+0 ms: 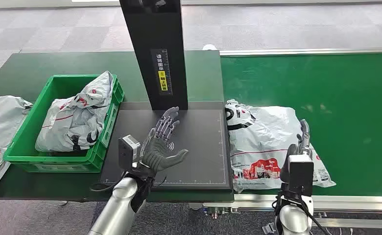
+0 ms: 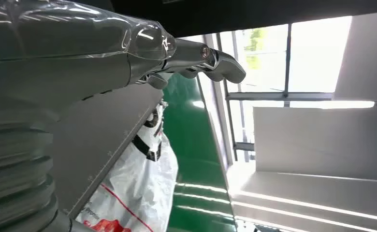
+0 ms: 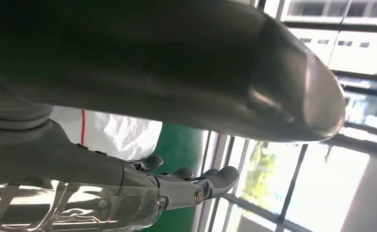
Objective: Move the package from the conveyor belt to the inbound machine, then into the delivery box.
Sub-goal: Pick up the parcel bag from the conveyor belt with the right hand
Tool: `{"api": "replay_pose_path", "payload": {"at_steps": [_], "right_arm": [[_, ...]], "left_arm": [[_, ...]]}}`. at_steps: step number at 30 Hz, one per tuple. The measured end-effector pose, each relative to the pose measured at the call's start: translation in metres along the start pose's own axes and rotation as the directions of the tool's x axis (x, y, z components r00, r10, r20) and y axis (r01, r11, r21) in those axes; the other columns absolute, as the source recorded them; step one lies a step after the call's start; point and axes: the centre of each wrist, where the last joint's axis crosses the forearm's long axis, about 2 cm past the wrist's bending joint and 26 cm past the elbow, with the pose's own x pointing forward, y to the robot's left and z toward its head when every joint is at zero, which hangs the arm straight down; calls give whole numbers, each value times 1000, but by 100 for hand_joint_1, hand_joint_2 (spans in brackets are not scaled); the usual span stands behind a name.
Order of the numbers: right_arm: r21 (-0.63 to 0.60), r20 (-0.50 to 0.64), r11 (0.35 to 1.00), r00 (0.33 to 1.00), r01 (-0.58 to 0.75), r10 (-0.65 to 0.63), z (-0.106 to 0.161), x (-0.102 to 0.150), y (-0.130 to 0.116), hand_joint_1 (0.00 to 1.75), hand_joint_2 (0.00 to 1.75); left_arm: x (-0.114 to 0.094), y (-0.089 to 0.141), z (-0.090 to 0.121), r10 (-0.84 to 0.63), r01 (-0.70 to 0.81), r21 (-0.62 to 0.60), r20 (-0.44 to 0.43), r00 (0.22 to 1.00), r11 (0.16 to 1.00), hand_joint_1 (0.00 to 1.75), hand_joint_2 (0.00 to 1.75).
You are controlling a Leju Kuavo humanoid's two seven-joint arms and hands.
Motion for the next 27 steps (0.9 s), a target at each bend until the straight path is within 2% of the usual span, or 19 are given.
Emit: {"api": "replay_pose_path", "payload": {"at_steps": [3, 6, 10, 13, 20, 23, 27], "right_arm": [[-20, -29, 998, 998, -58, 58, -2, 2, -4, 0, 0], [-16, -49, 983, 983, -180, 179, -10, 2, -9, 0, 0], [2, -75, 926, 923, -377, 377, -31, -5, -18, 0, 0], [43, -141, 880, 869, -473, 474, -50, -17, -32, 0, 0], [190, -347, 787, 709, -588, 614, -70, -46, -59, 0, 0], [269, -427, 755, 629, -598, 650, -70, -58, -65, 0, 0], [396, -478, 721, 542, -569, 691, -66, -74, -69, 0, 0]], "left_arm": [[2, 3, 4, -1, 1, 12, -5, 1000, 1000, 0, 175], [-1, 7, 17, -12, 12, 33, -2, 1000, 999, 0, 175], [-10, 13, 37, -30, 30, 65, 0, 1000, 997, 0, 175], [-10, 16, 40, -41, 40, 81, 2, 999, 996, 0, 175], [-10, 15, 41, -53, 55, 81, -27, 998, 995, 0, 175], [-8, 15, 40, -61, 64, 75, -37, 997, 995, 0, 175], [-6, 15, 38, -67, 70, 68, -47, 997, 995, 0, 175]]}}
